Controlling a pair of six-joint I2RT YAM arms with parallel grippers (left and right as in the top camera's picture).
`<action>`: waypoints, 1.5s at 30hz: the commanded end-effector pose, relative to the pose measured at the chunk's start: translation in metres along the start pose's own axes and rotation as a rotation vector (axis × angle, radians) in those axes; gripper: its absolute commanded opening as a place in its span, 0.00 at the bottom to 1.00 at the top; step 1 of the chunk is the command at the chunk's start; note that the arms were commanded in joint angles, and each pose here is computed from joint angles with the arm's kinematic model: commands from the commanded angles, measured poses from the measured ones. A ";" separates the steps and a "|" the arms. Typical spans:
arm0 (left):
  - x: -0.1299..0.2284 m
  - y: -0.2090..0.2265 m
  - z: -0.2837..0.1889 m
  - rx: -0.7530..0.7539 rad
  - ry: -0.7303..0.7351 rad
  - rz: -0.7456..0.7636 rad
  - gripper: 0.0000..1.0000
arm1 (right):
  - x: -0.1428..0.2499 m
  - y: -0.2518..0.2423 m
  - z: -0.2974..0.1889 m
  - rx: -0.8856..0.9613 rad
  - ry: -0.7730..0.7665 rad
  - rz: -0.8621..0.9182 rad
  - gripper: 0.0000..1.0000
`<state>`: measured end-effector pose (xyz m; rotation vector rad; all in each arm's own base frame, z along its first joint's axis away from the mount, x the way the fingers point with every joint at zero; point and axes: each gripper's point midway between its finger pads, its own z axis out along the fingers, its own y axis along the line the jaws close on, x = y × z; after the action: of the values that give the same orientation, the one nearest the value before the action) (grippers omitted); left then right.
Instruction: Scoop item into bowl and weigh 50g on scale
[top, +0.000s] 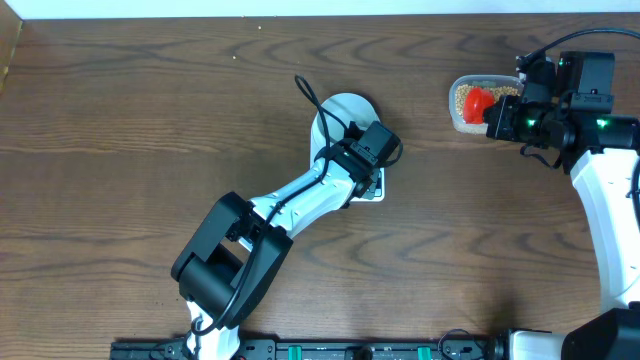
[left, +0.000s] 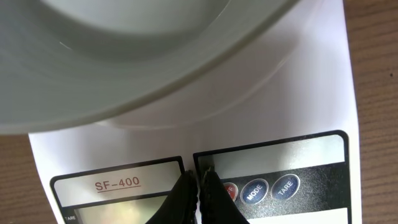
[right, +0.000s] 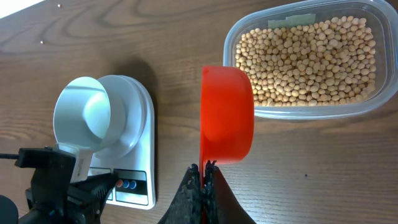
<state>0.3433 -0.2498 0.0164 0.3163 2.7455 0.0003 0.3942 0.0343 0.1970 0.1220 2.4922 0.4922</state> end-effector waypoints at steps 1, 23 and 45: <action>0.016 -0.007 0.010 0.039 0.064 0.032 0.07 | -0.010 0.003 -0.011 0.000 -0.038 -0.024 0.01; 0.015 -0.022 0.009 0.123 0.070 0.078 0.07 | -0.010 0.003 -0.011 0.000 -0.039 -0.025 0.01; 0.004 -0.015 -0.004 0.094 0.023 0.080 0.07 | -0.011 0.003 -0.011 -0.001 -0.041 -0.025 0.01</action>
<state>0.3352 -0.2694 0.0180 0.4405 2.7649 -0.1536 0.3946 0.0343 0.1973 0.1213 2.4901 0.4919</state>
